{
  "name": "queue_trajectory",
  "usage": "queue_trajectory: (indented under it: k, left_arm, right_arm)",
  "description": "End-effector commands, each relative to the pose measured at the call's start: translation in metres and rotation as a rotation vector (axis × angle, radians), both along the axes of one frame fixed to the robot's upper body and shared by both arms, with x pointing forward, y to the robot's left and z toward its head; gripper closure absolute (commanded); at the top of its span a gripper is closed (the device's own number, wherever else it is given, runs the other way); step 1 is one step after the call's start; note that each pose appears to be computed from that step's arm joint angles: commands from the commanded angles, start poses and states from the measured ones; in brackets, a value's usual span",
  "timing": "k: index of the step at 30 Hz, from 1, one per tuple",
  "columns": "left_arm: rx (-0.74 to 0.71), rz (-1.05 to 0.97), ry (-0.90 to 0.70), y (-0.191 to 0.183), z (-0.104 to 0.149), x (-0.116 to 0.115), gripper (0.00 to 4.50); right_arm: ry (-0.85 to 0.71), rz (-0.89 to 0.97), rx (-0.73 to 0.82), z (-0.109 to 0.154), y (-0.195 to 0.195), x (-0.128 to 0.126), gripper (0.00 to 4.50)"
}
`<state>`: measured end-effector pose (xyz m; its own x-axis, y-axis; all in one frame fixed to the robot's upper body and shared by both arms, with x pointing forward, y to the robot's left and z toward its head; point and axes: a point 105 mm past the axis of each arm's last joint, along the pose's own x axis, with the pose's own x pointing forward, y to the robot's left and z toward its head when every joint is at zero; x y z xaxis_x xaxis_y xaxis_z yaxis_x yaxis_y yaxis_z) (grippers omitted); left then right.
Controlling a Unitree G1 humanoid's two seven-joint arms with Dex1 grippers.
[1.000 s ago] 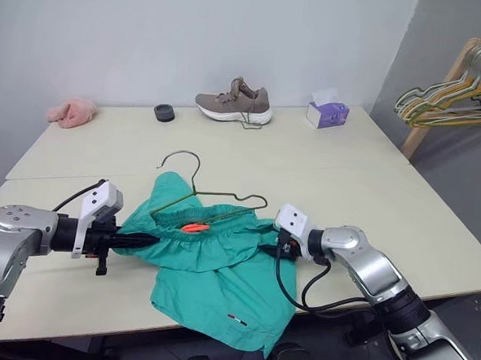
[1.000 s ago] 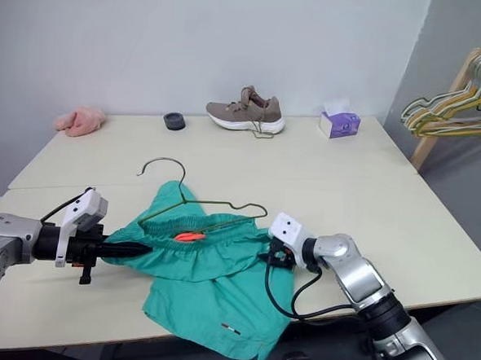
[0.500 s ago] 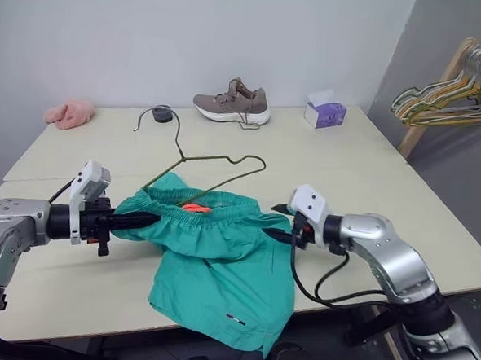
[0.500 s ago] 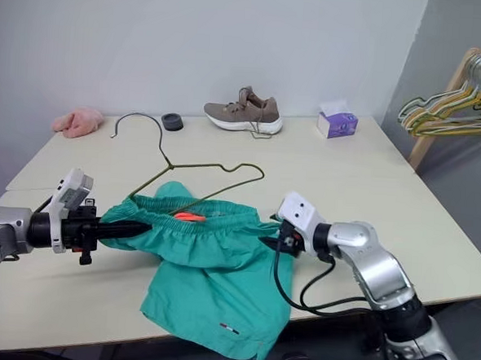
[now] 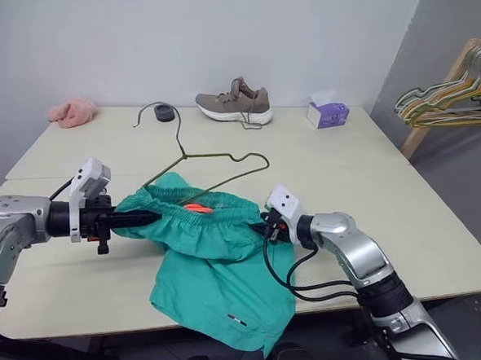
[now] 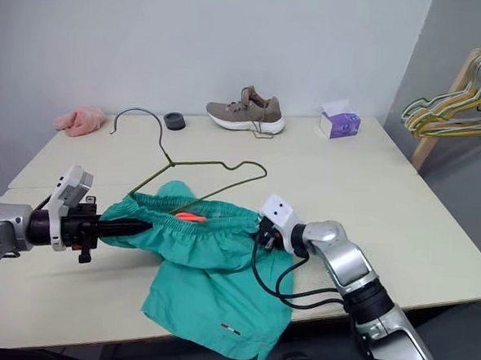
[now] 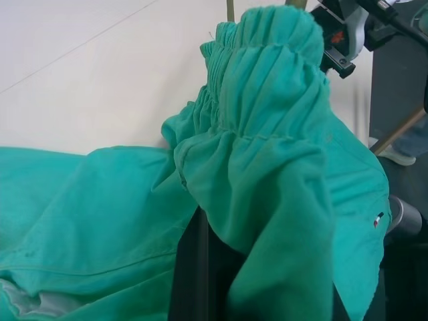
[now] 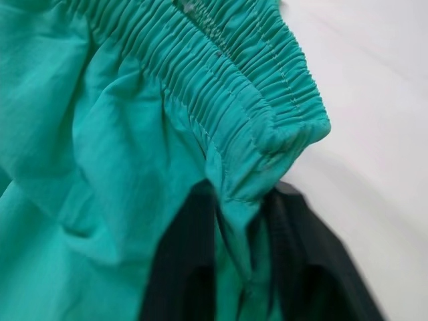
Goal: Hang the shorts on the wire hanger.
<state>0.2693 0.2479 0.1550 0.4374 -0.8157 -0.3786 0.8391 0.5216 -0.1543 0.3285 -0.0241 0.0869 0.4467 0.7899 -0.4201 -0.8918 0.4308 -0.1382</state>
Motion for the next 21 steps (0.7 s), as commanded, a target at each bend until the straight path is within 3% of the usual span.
queue_trajectory:
  k: [1, 8, 13, 21]
  left_arm:
    - [-0.029, -0.001, -0.048, 0.0, 0.018, -0.002, 4.5]
    - [-0.101, -0.036, 0.001, 0.001, 0.038, -0.016, 4.5]
    - [-0.017, -0.069, 0.04, 0.013, 0.038, -0.026, 4.5]
    - [0.089, -0.065, 0.032, 0.032, 0.033, -0.024, 4.5]
  right_arm:
    - [-0.091, -0.061, 0.018, 0.016, -0.005, 0.014, 4.45]
    - [-0.083, -0.154, 0.054, 0.023, -0.035, 0.025, 4.45]
    - [-0.024, -0.172, 0.063, 0.024, -0.059, 0.022, 4.45]
    - [-0.028, -0.216, 0.061, 0.029, -0.07, 0.024, 4.45]
